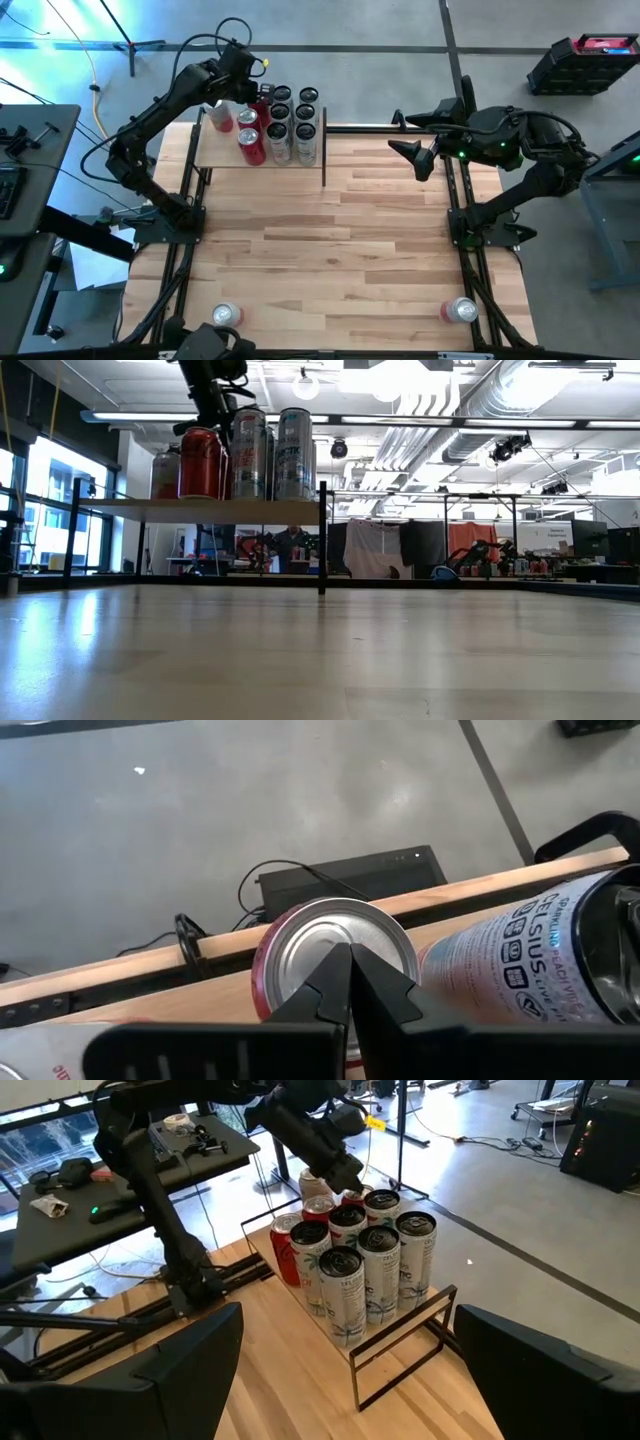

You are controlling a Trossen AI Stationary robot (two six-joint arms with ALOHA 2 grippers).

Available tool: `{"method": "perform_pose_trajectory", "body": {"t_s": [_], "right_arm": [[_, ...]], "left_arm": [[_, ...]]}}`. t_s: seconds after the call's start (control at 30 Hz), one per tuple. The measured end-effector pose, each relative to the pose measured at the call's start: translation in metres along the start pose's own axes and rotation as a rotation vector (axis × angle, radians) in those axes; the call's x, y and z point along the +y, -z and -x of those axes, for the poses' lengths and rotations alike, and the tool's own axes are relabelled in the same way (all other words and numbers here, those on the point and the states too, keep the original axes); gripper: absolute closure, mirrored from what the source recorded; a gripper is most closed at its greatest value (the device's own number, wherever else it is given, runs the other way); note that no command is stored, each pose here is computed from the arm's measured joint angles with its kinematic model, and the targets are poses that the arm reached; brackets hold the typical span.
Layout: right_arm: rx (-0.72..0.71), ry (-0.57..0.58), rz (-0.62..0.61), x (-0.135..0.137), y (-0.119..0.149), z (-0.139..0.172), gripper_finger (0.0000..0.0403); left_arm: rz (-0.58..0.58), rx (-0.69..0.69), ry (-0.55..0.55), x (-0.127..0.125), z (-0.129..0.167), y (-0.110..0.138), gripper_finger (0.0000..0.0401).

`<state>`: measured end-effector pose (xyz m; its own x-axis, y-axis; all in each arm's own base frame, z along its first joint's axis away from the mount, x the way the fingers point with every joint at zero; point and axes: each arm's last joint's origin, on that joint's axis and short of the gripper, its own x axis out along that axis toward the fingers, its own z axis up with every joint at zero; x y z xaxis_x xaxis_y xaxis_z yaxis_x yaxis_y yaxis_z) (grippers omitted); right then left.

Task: Place canned beverage on shelf
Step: Adjust the aligned red soda cans on the shelf

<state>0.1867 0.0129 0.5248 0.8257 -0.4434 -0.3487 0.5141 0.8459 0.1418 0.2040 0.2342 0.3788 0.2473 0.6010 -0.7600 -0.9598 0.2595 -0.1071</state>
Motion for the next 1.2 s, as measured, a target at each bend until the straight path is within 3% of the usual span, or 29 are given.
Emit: {"method": "perform_pose_trajectory", "body": {"t_s": [0.27, 0.63, 1.2], "right_arm": [[0.008, 0.004, 0.019, 0.0026, 0.0008, -0.0040, 0.0054], [0.013, 0.006, 0.030, 0.0043, 0.0015, -0.0066, 0.0054], [0.014, 0.006, 0.025, 0.0043, 0.0015, -0.0066, 0.0054]], "left_arm": [[-0.002, 0.013, -0.033, 0.0066, 0.0103, 0.0037, 0.0401], [0.007, -0.011, 0.009, 0.0039, 0.0102, 0.0006, 0.0401], [-0.002, 0.009, -0.031, 0.0049, 0.0058, 0.0032, 0.0401]]}}
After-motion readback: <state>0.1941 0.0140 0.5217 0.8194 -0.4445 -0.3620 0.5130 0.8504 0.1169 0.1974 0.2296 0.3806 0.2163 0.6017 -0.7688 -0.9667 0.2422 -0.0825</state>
